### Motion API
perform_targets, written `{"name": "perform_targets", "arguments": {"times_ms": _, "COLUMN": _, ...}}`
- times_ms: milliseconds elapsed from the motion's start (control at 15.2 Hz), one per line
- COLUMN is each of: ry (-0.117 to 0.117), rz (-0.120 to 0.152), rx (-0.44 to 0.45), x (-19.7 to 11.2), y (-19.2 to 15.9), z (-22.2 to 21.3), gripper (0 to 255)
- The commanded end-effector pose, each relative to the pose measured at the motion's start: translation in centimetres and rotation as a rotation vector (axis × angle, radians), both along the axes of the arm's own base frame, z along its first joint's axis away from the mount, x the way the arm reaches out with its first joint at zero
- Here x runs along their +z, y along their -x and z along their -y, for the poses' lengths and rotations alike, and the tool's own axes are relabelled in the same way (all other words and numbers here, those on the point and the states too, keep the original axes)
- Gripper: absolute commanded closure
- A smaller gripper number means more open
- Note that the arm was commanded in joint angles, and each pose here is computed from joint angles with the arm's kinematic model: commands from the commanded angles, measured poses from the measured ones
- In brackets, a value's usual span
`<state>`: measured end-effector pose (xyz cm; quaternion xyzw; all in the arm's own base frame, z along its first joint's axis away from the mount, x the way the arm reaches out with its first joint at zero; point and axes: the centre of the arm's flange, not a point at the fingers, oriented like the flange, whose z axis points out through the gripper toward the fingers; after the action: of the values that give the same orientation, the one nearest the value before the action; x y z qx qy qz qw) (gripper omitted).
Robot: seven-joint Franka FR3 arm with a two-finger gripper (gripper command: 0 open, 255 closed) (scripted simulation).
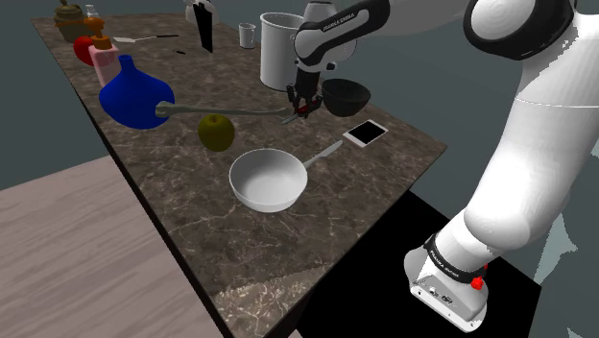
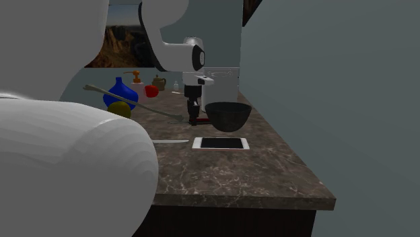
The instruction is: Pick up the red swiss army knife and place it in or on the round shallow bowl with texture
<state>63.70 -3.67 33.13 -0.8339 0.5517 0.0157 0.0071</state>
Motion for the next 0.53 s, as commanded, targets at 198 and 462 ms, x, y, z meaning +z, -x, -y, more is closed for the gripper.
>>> {"name": "perform_targets", "arguments": {"times_ms": 198, "ry": 0.000, "rz": -0.001, "rx": 0.000, "x": 1.0, "y": 0.0, "z": 0.0, "gripper": 255}}
{"name": "perform_targets", "arguments": {"times_ms": 462, "ry": 0.000, "rz": -0.001, "rx": 0.000, "x": 3.1, "y": 0.0, "z": 0.0, "gripper": 255}}
